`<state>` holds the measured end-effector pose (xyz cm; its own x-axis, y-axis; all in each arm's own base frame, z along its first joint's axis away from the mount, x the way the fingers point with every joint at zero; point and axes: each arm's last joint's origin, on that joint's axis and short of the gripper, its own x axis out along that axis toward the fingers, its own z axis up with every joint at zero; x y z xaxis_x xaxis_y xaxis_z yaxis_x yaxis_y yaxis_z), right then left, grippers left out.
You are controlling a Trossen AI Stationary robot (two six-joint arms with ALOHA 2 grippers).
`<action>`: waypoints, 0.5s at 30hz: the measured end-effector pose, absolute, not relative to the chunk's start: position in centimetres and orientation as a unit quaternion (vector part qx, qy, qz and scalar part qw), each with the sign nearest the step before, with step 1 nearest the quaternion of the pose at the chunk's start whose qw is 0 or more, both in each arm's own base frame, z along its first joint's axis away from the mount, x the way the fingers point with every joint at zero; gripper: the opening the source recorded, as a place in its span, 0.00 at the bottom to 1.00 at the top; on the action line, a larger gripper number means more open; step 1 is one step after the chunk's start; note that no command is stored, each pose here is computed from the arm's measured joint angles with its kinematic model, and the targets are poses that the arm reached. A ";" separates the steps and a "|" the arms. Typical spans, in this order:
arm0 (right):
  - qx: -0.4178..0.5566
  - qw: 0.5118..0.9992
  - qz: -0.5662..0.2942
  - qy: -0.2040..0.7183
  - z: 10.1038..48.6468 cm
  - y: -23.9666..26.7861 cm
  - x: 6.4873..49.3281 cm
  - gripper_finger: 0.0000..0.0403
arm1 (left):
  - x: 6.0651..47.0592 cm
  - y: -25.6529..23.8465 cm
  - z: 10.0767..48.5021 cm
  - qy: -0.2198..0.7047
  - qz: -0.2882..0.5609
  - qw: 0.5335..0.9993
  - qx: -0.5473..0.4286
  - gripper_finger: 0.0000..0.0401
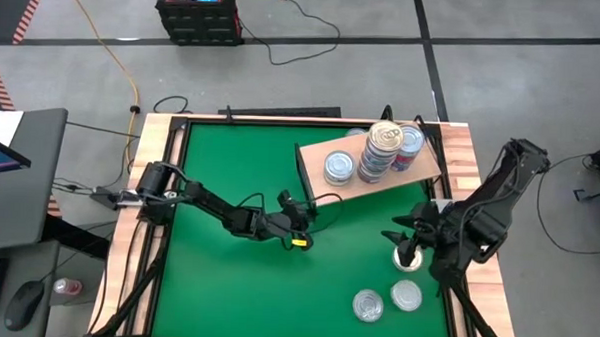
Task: Stack canned seafood by type on shelf
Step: Move the shelf to the center of the table
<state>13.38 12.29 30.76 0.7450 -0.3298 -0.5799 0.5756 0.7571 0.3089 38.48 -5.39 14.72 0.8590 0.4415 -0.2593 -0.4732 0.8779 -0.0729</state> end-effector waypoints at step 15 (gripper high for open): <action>0.276 0.895 -0.197 0.289 31.5 12.3 12.1 0.68 | 36.8 -5.1 15.4 0.223 0.255 0.940 -0.032 0.01</action>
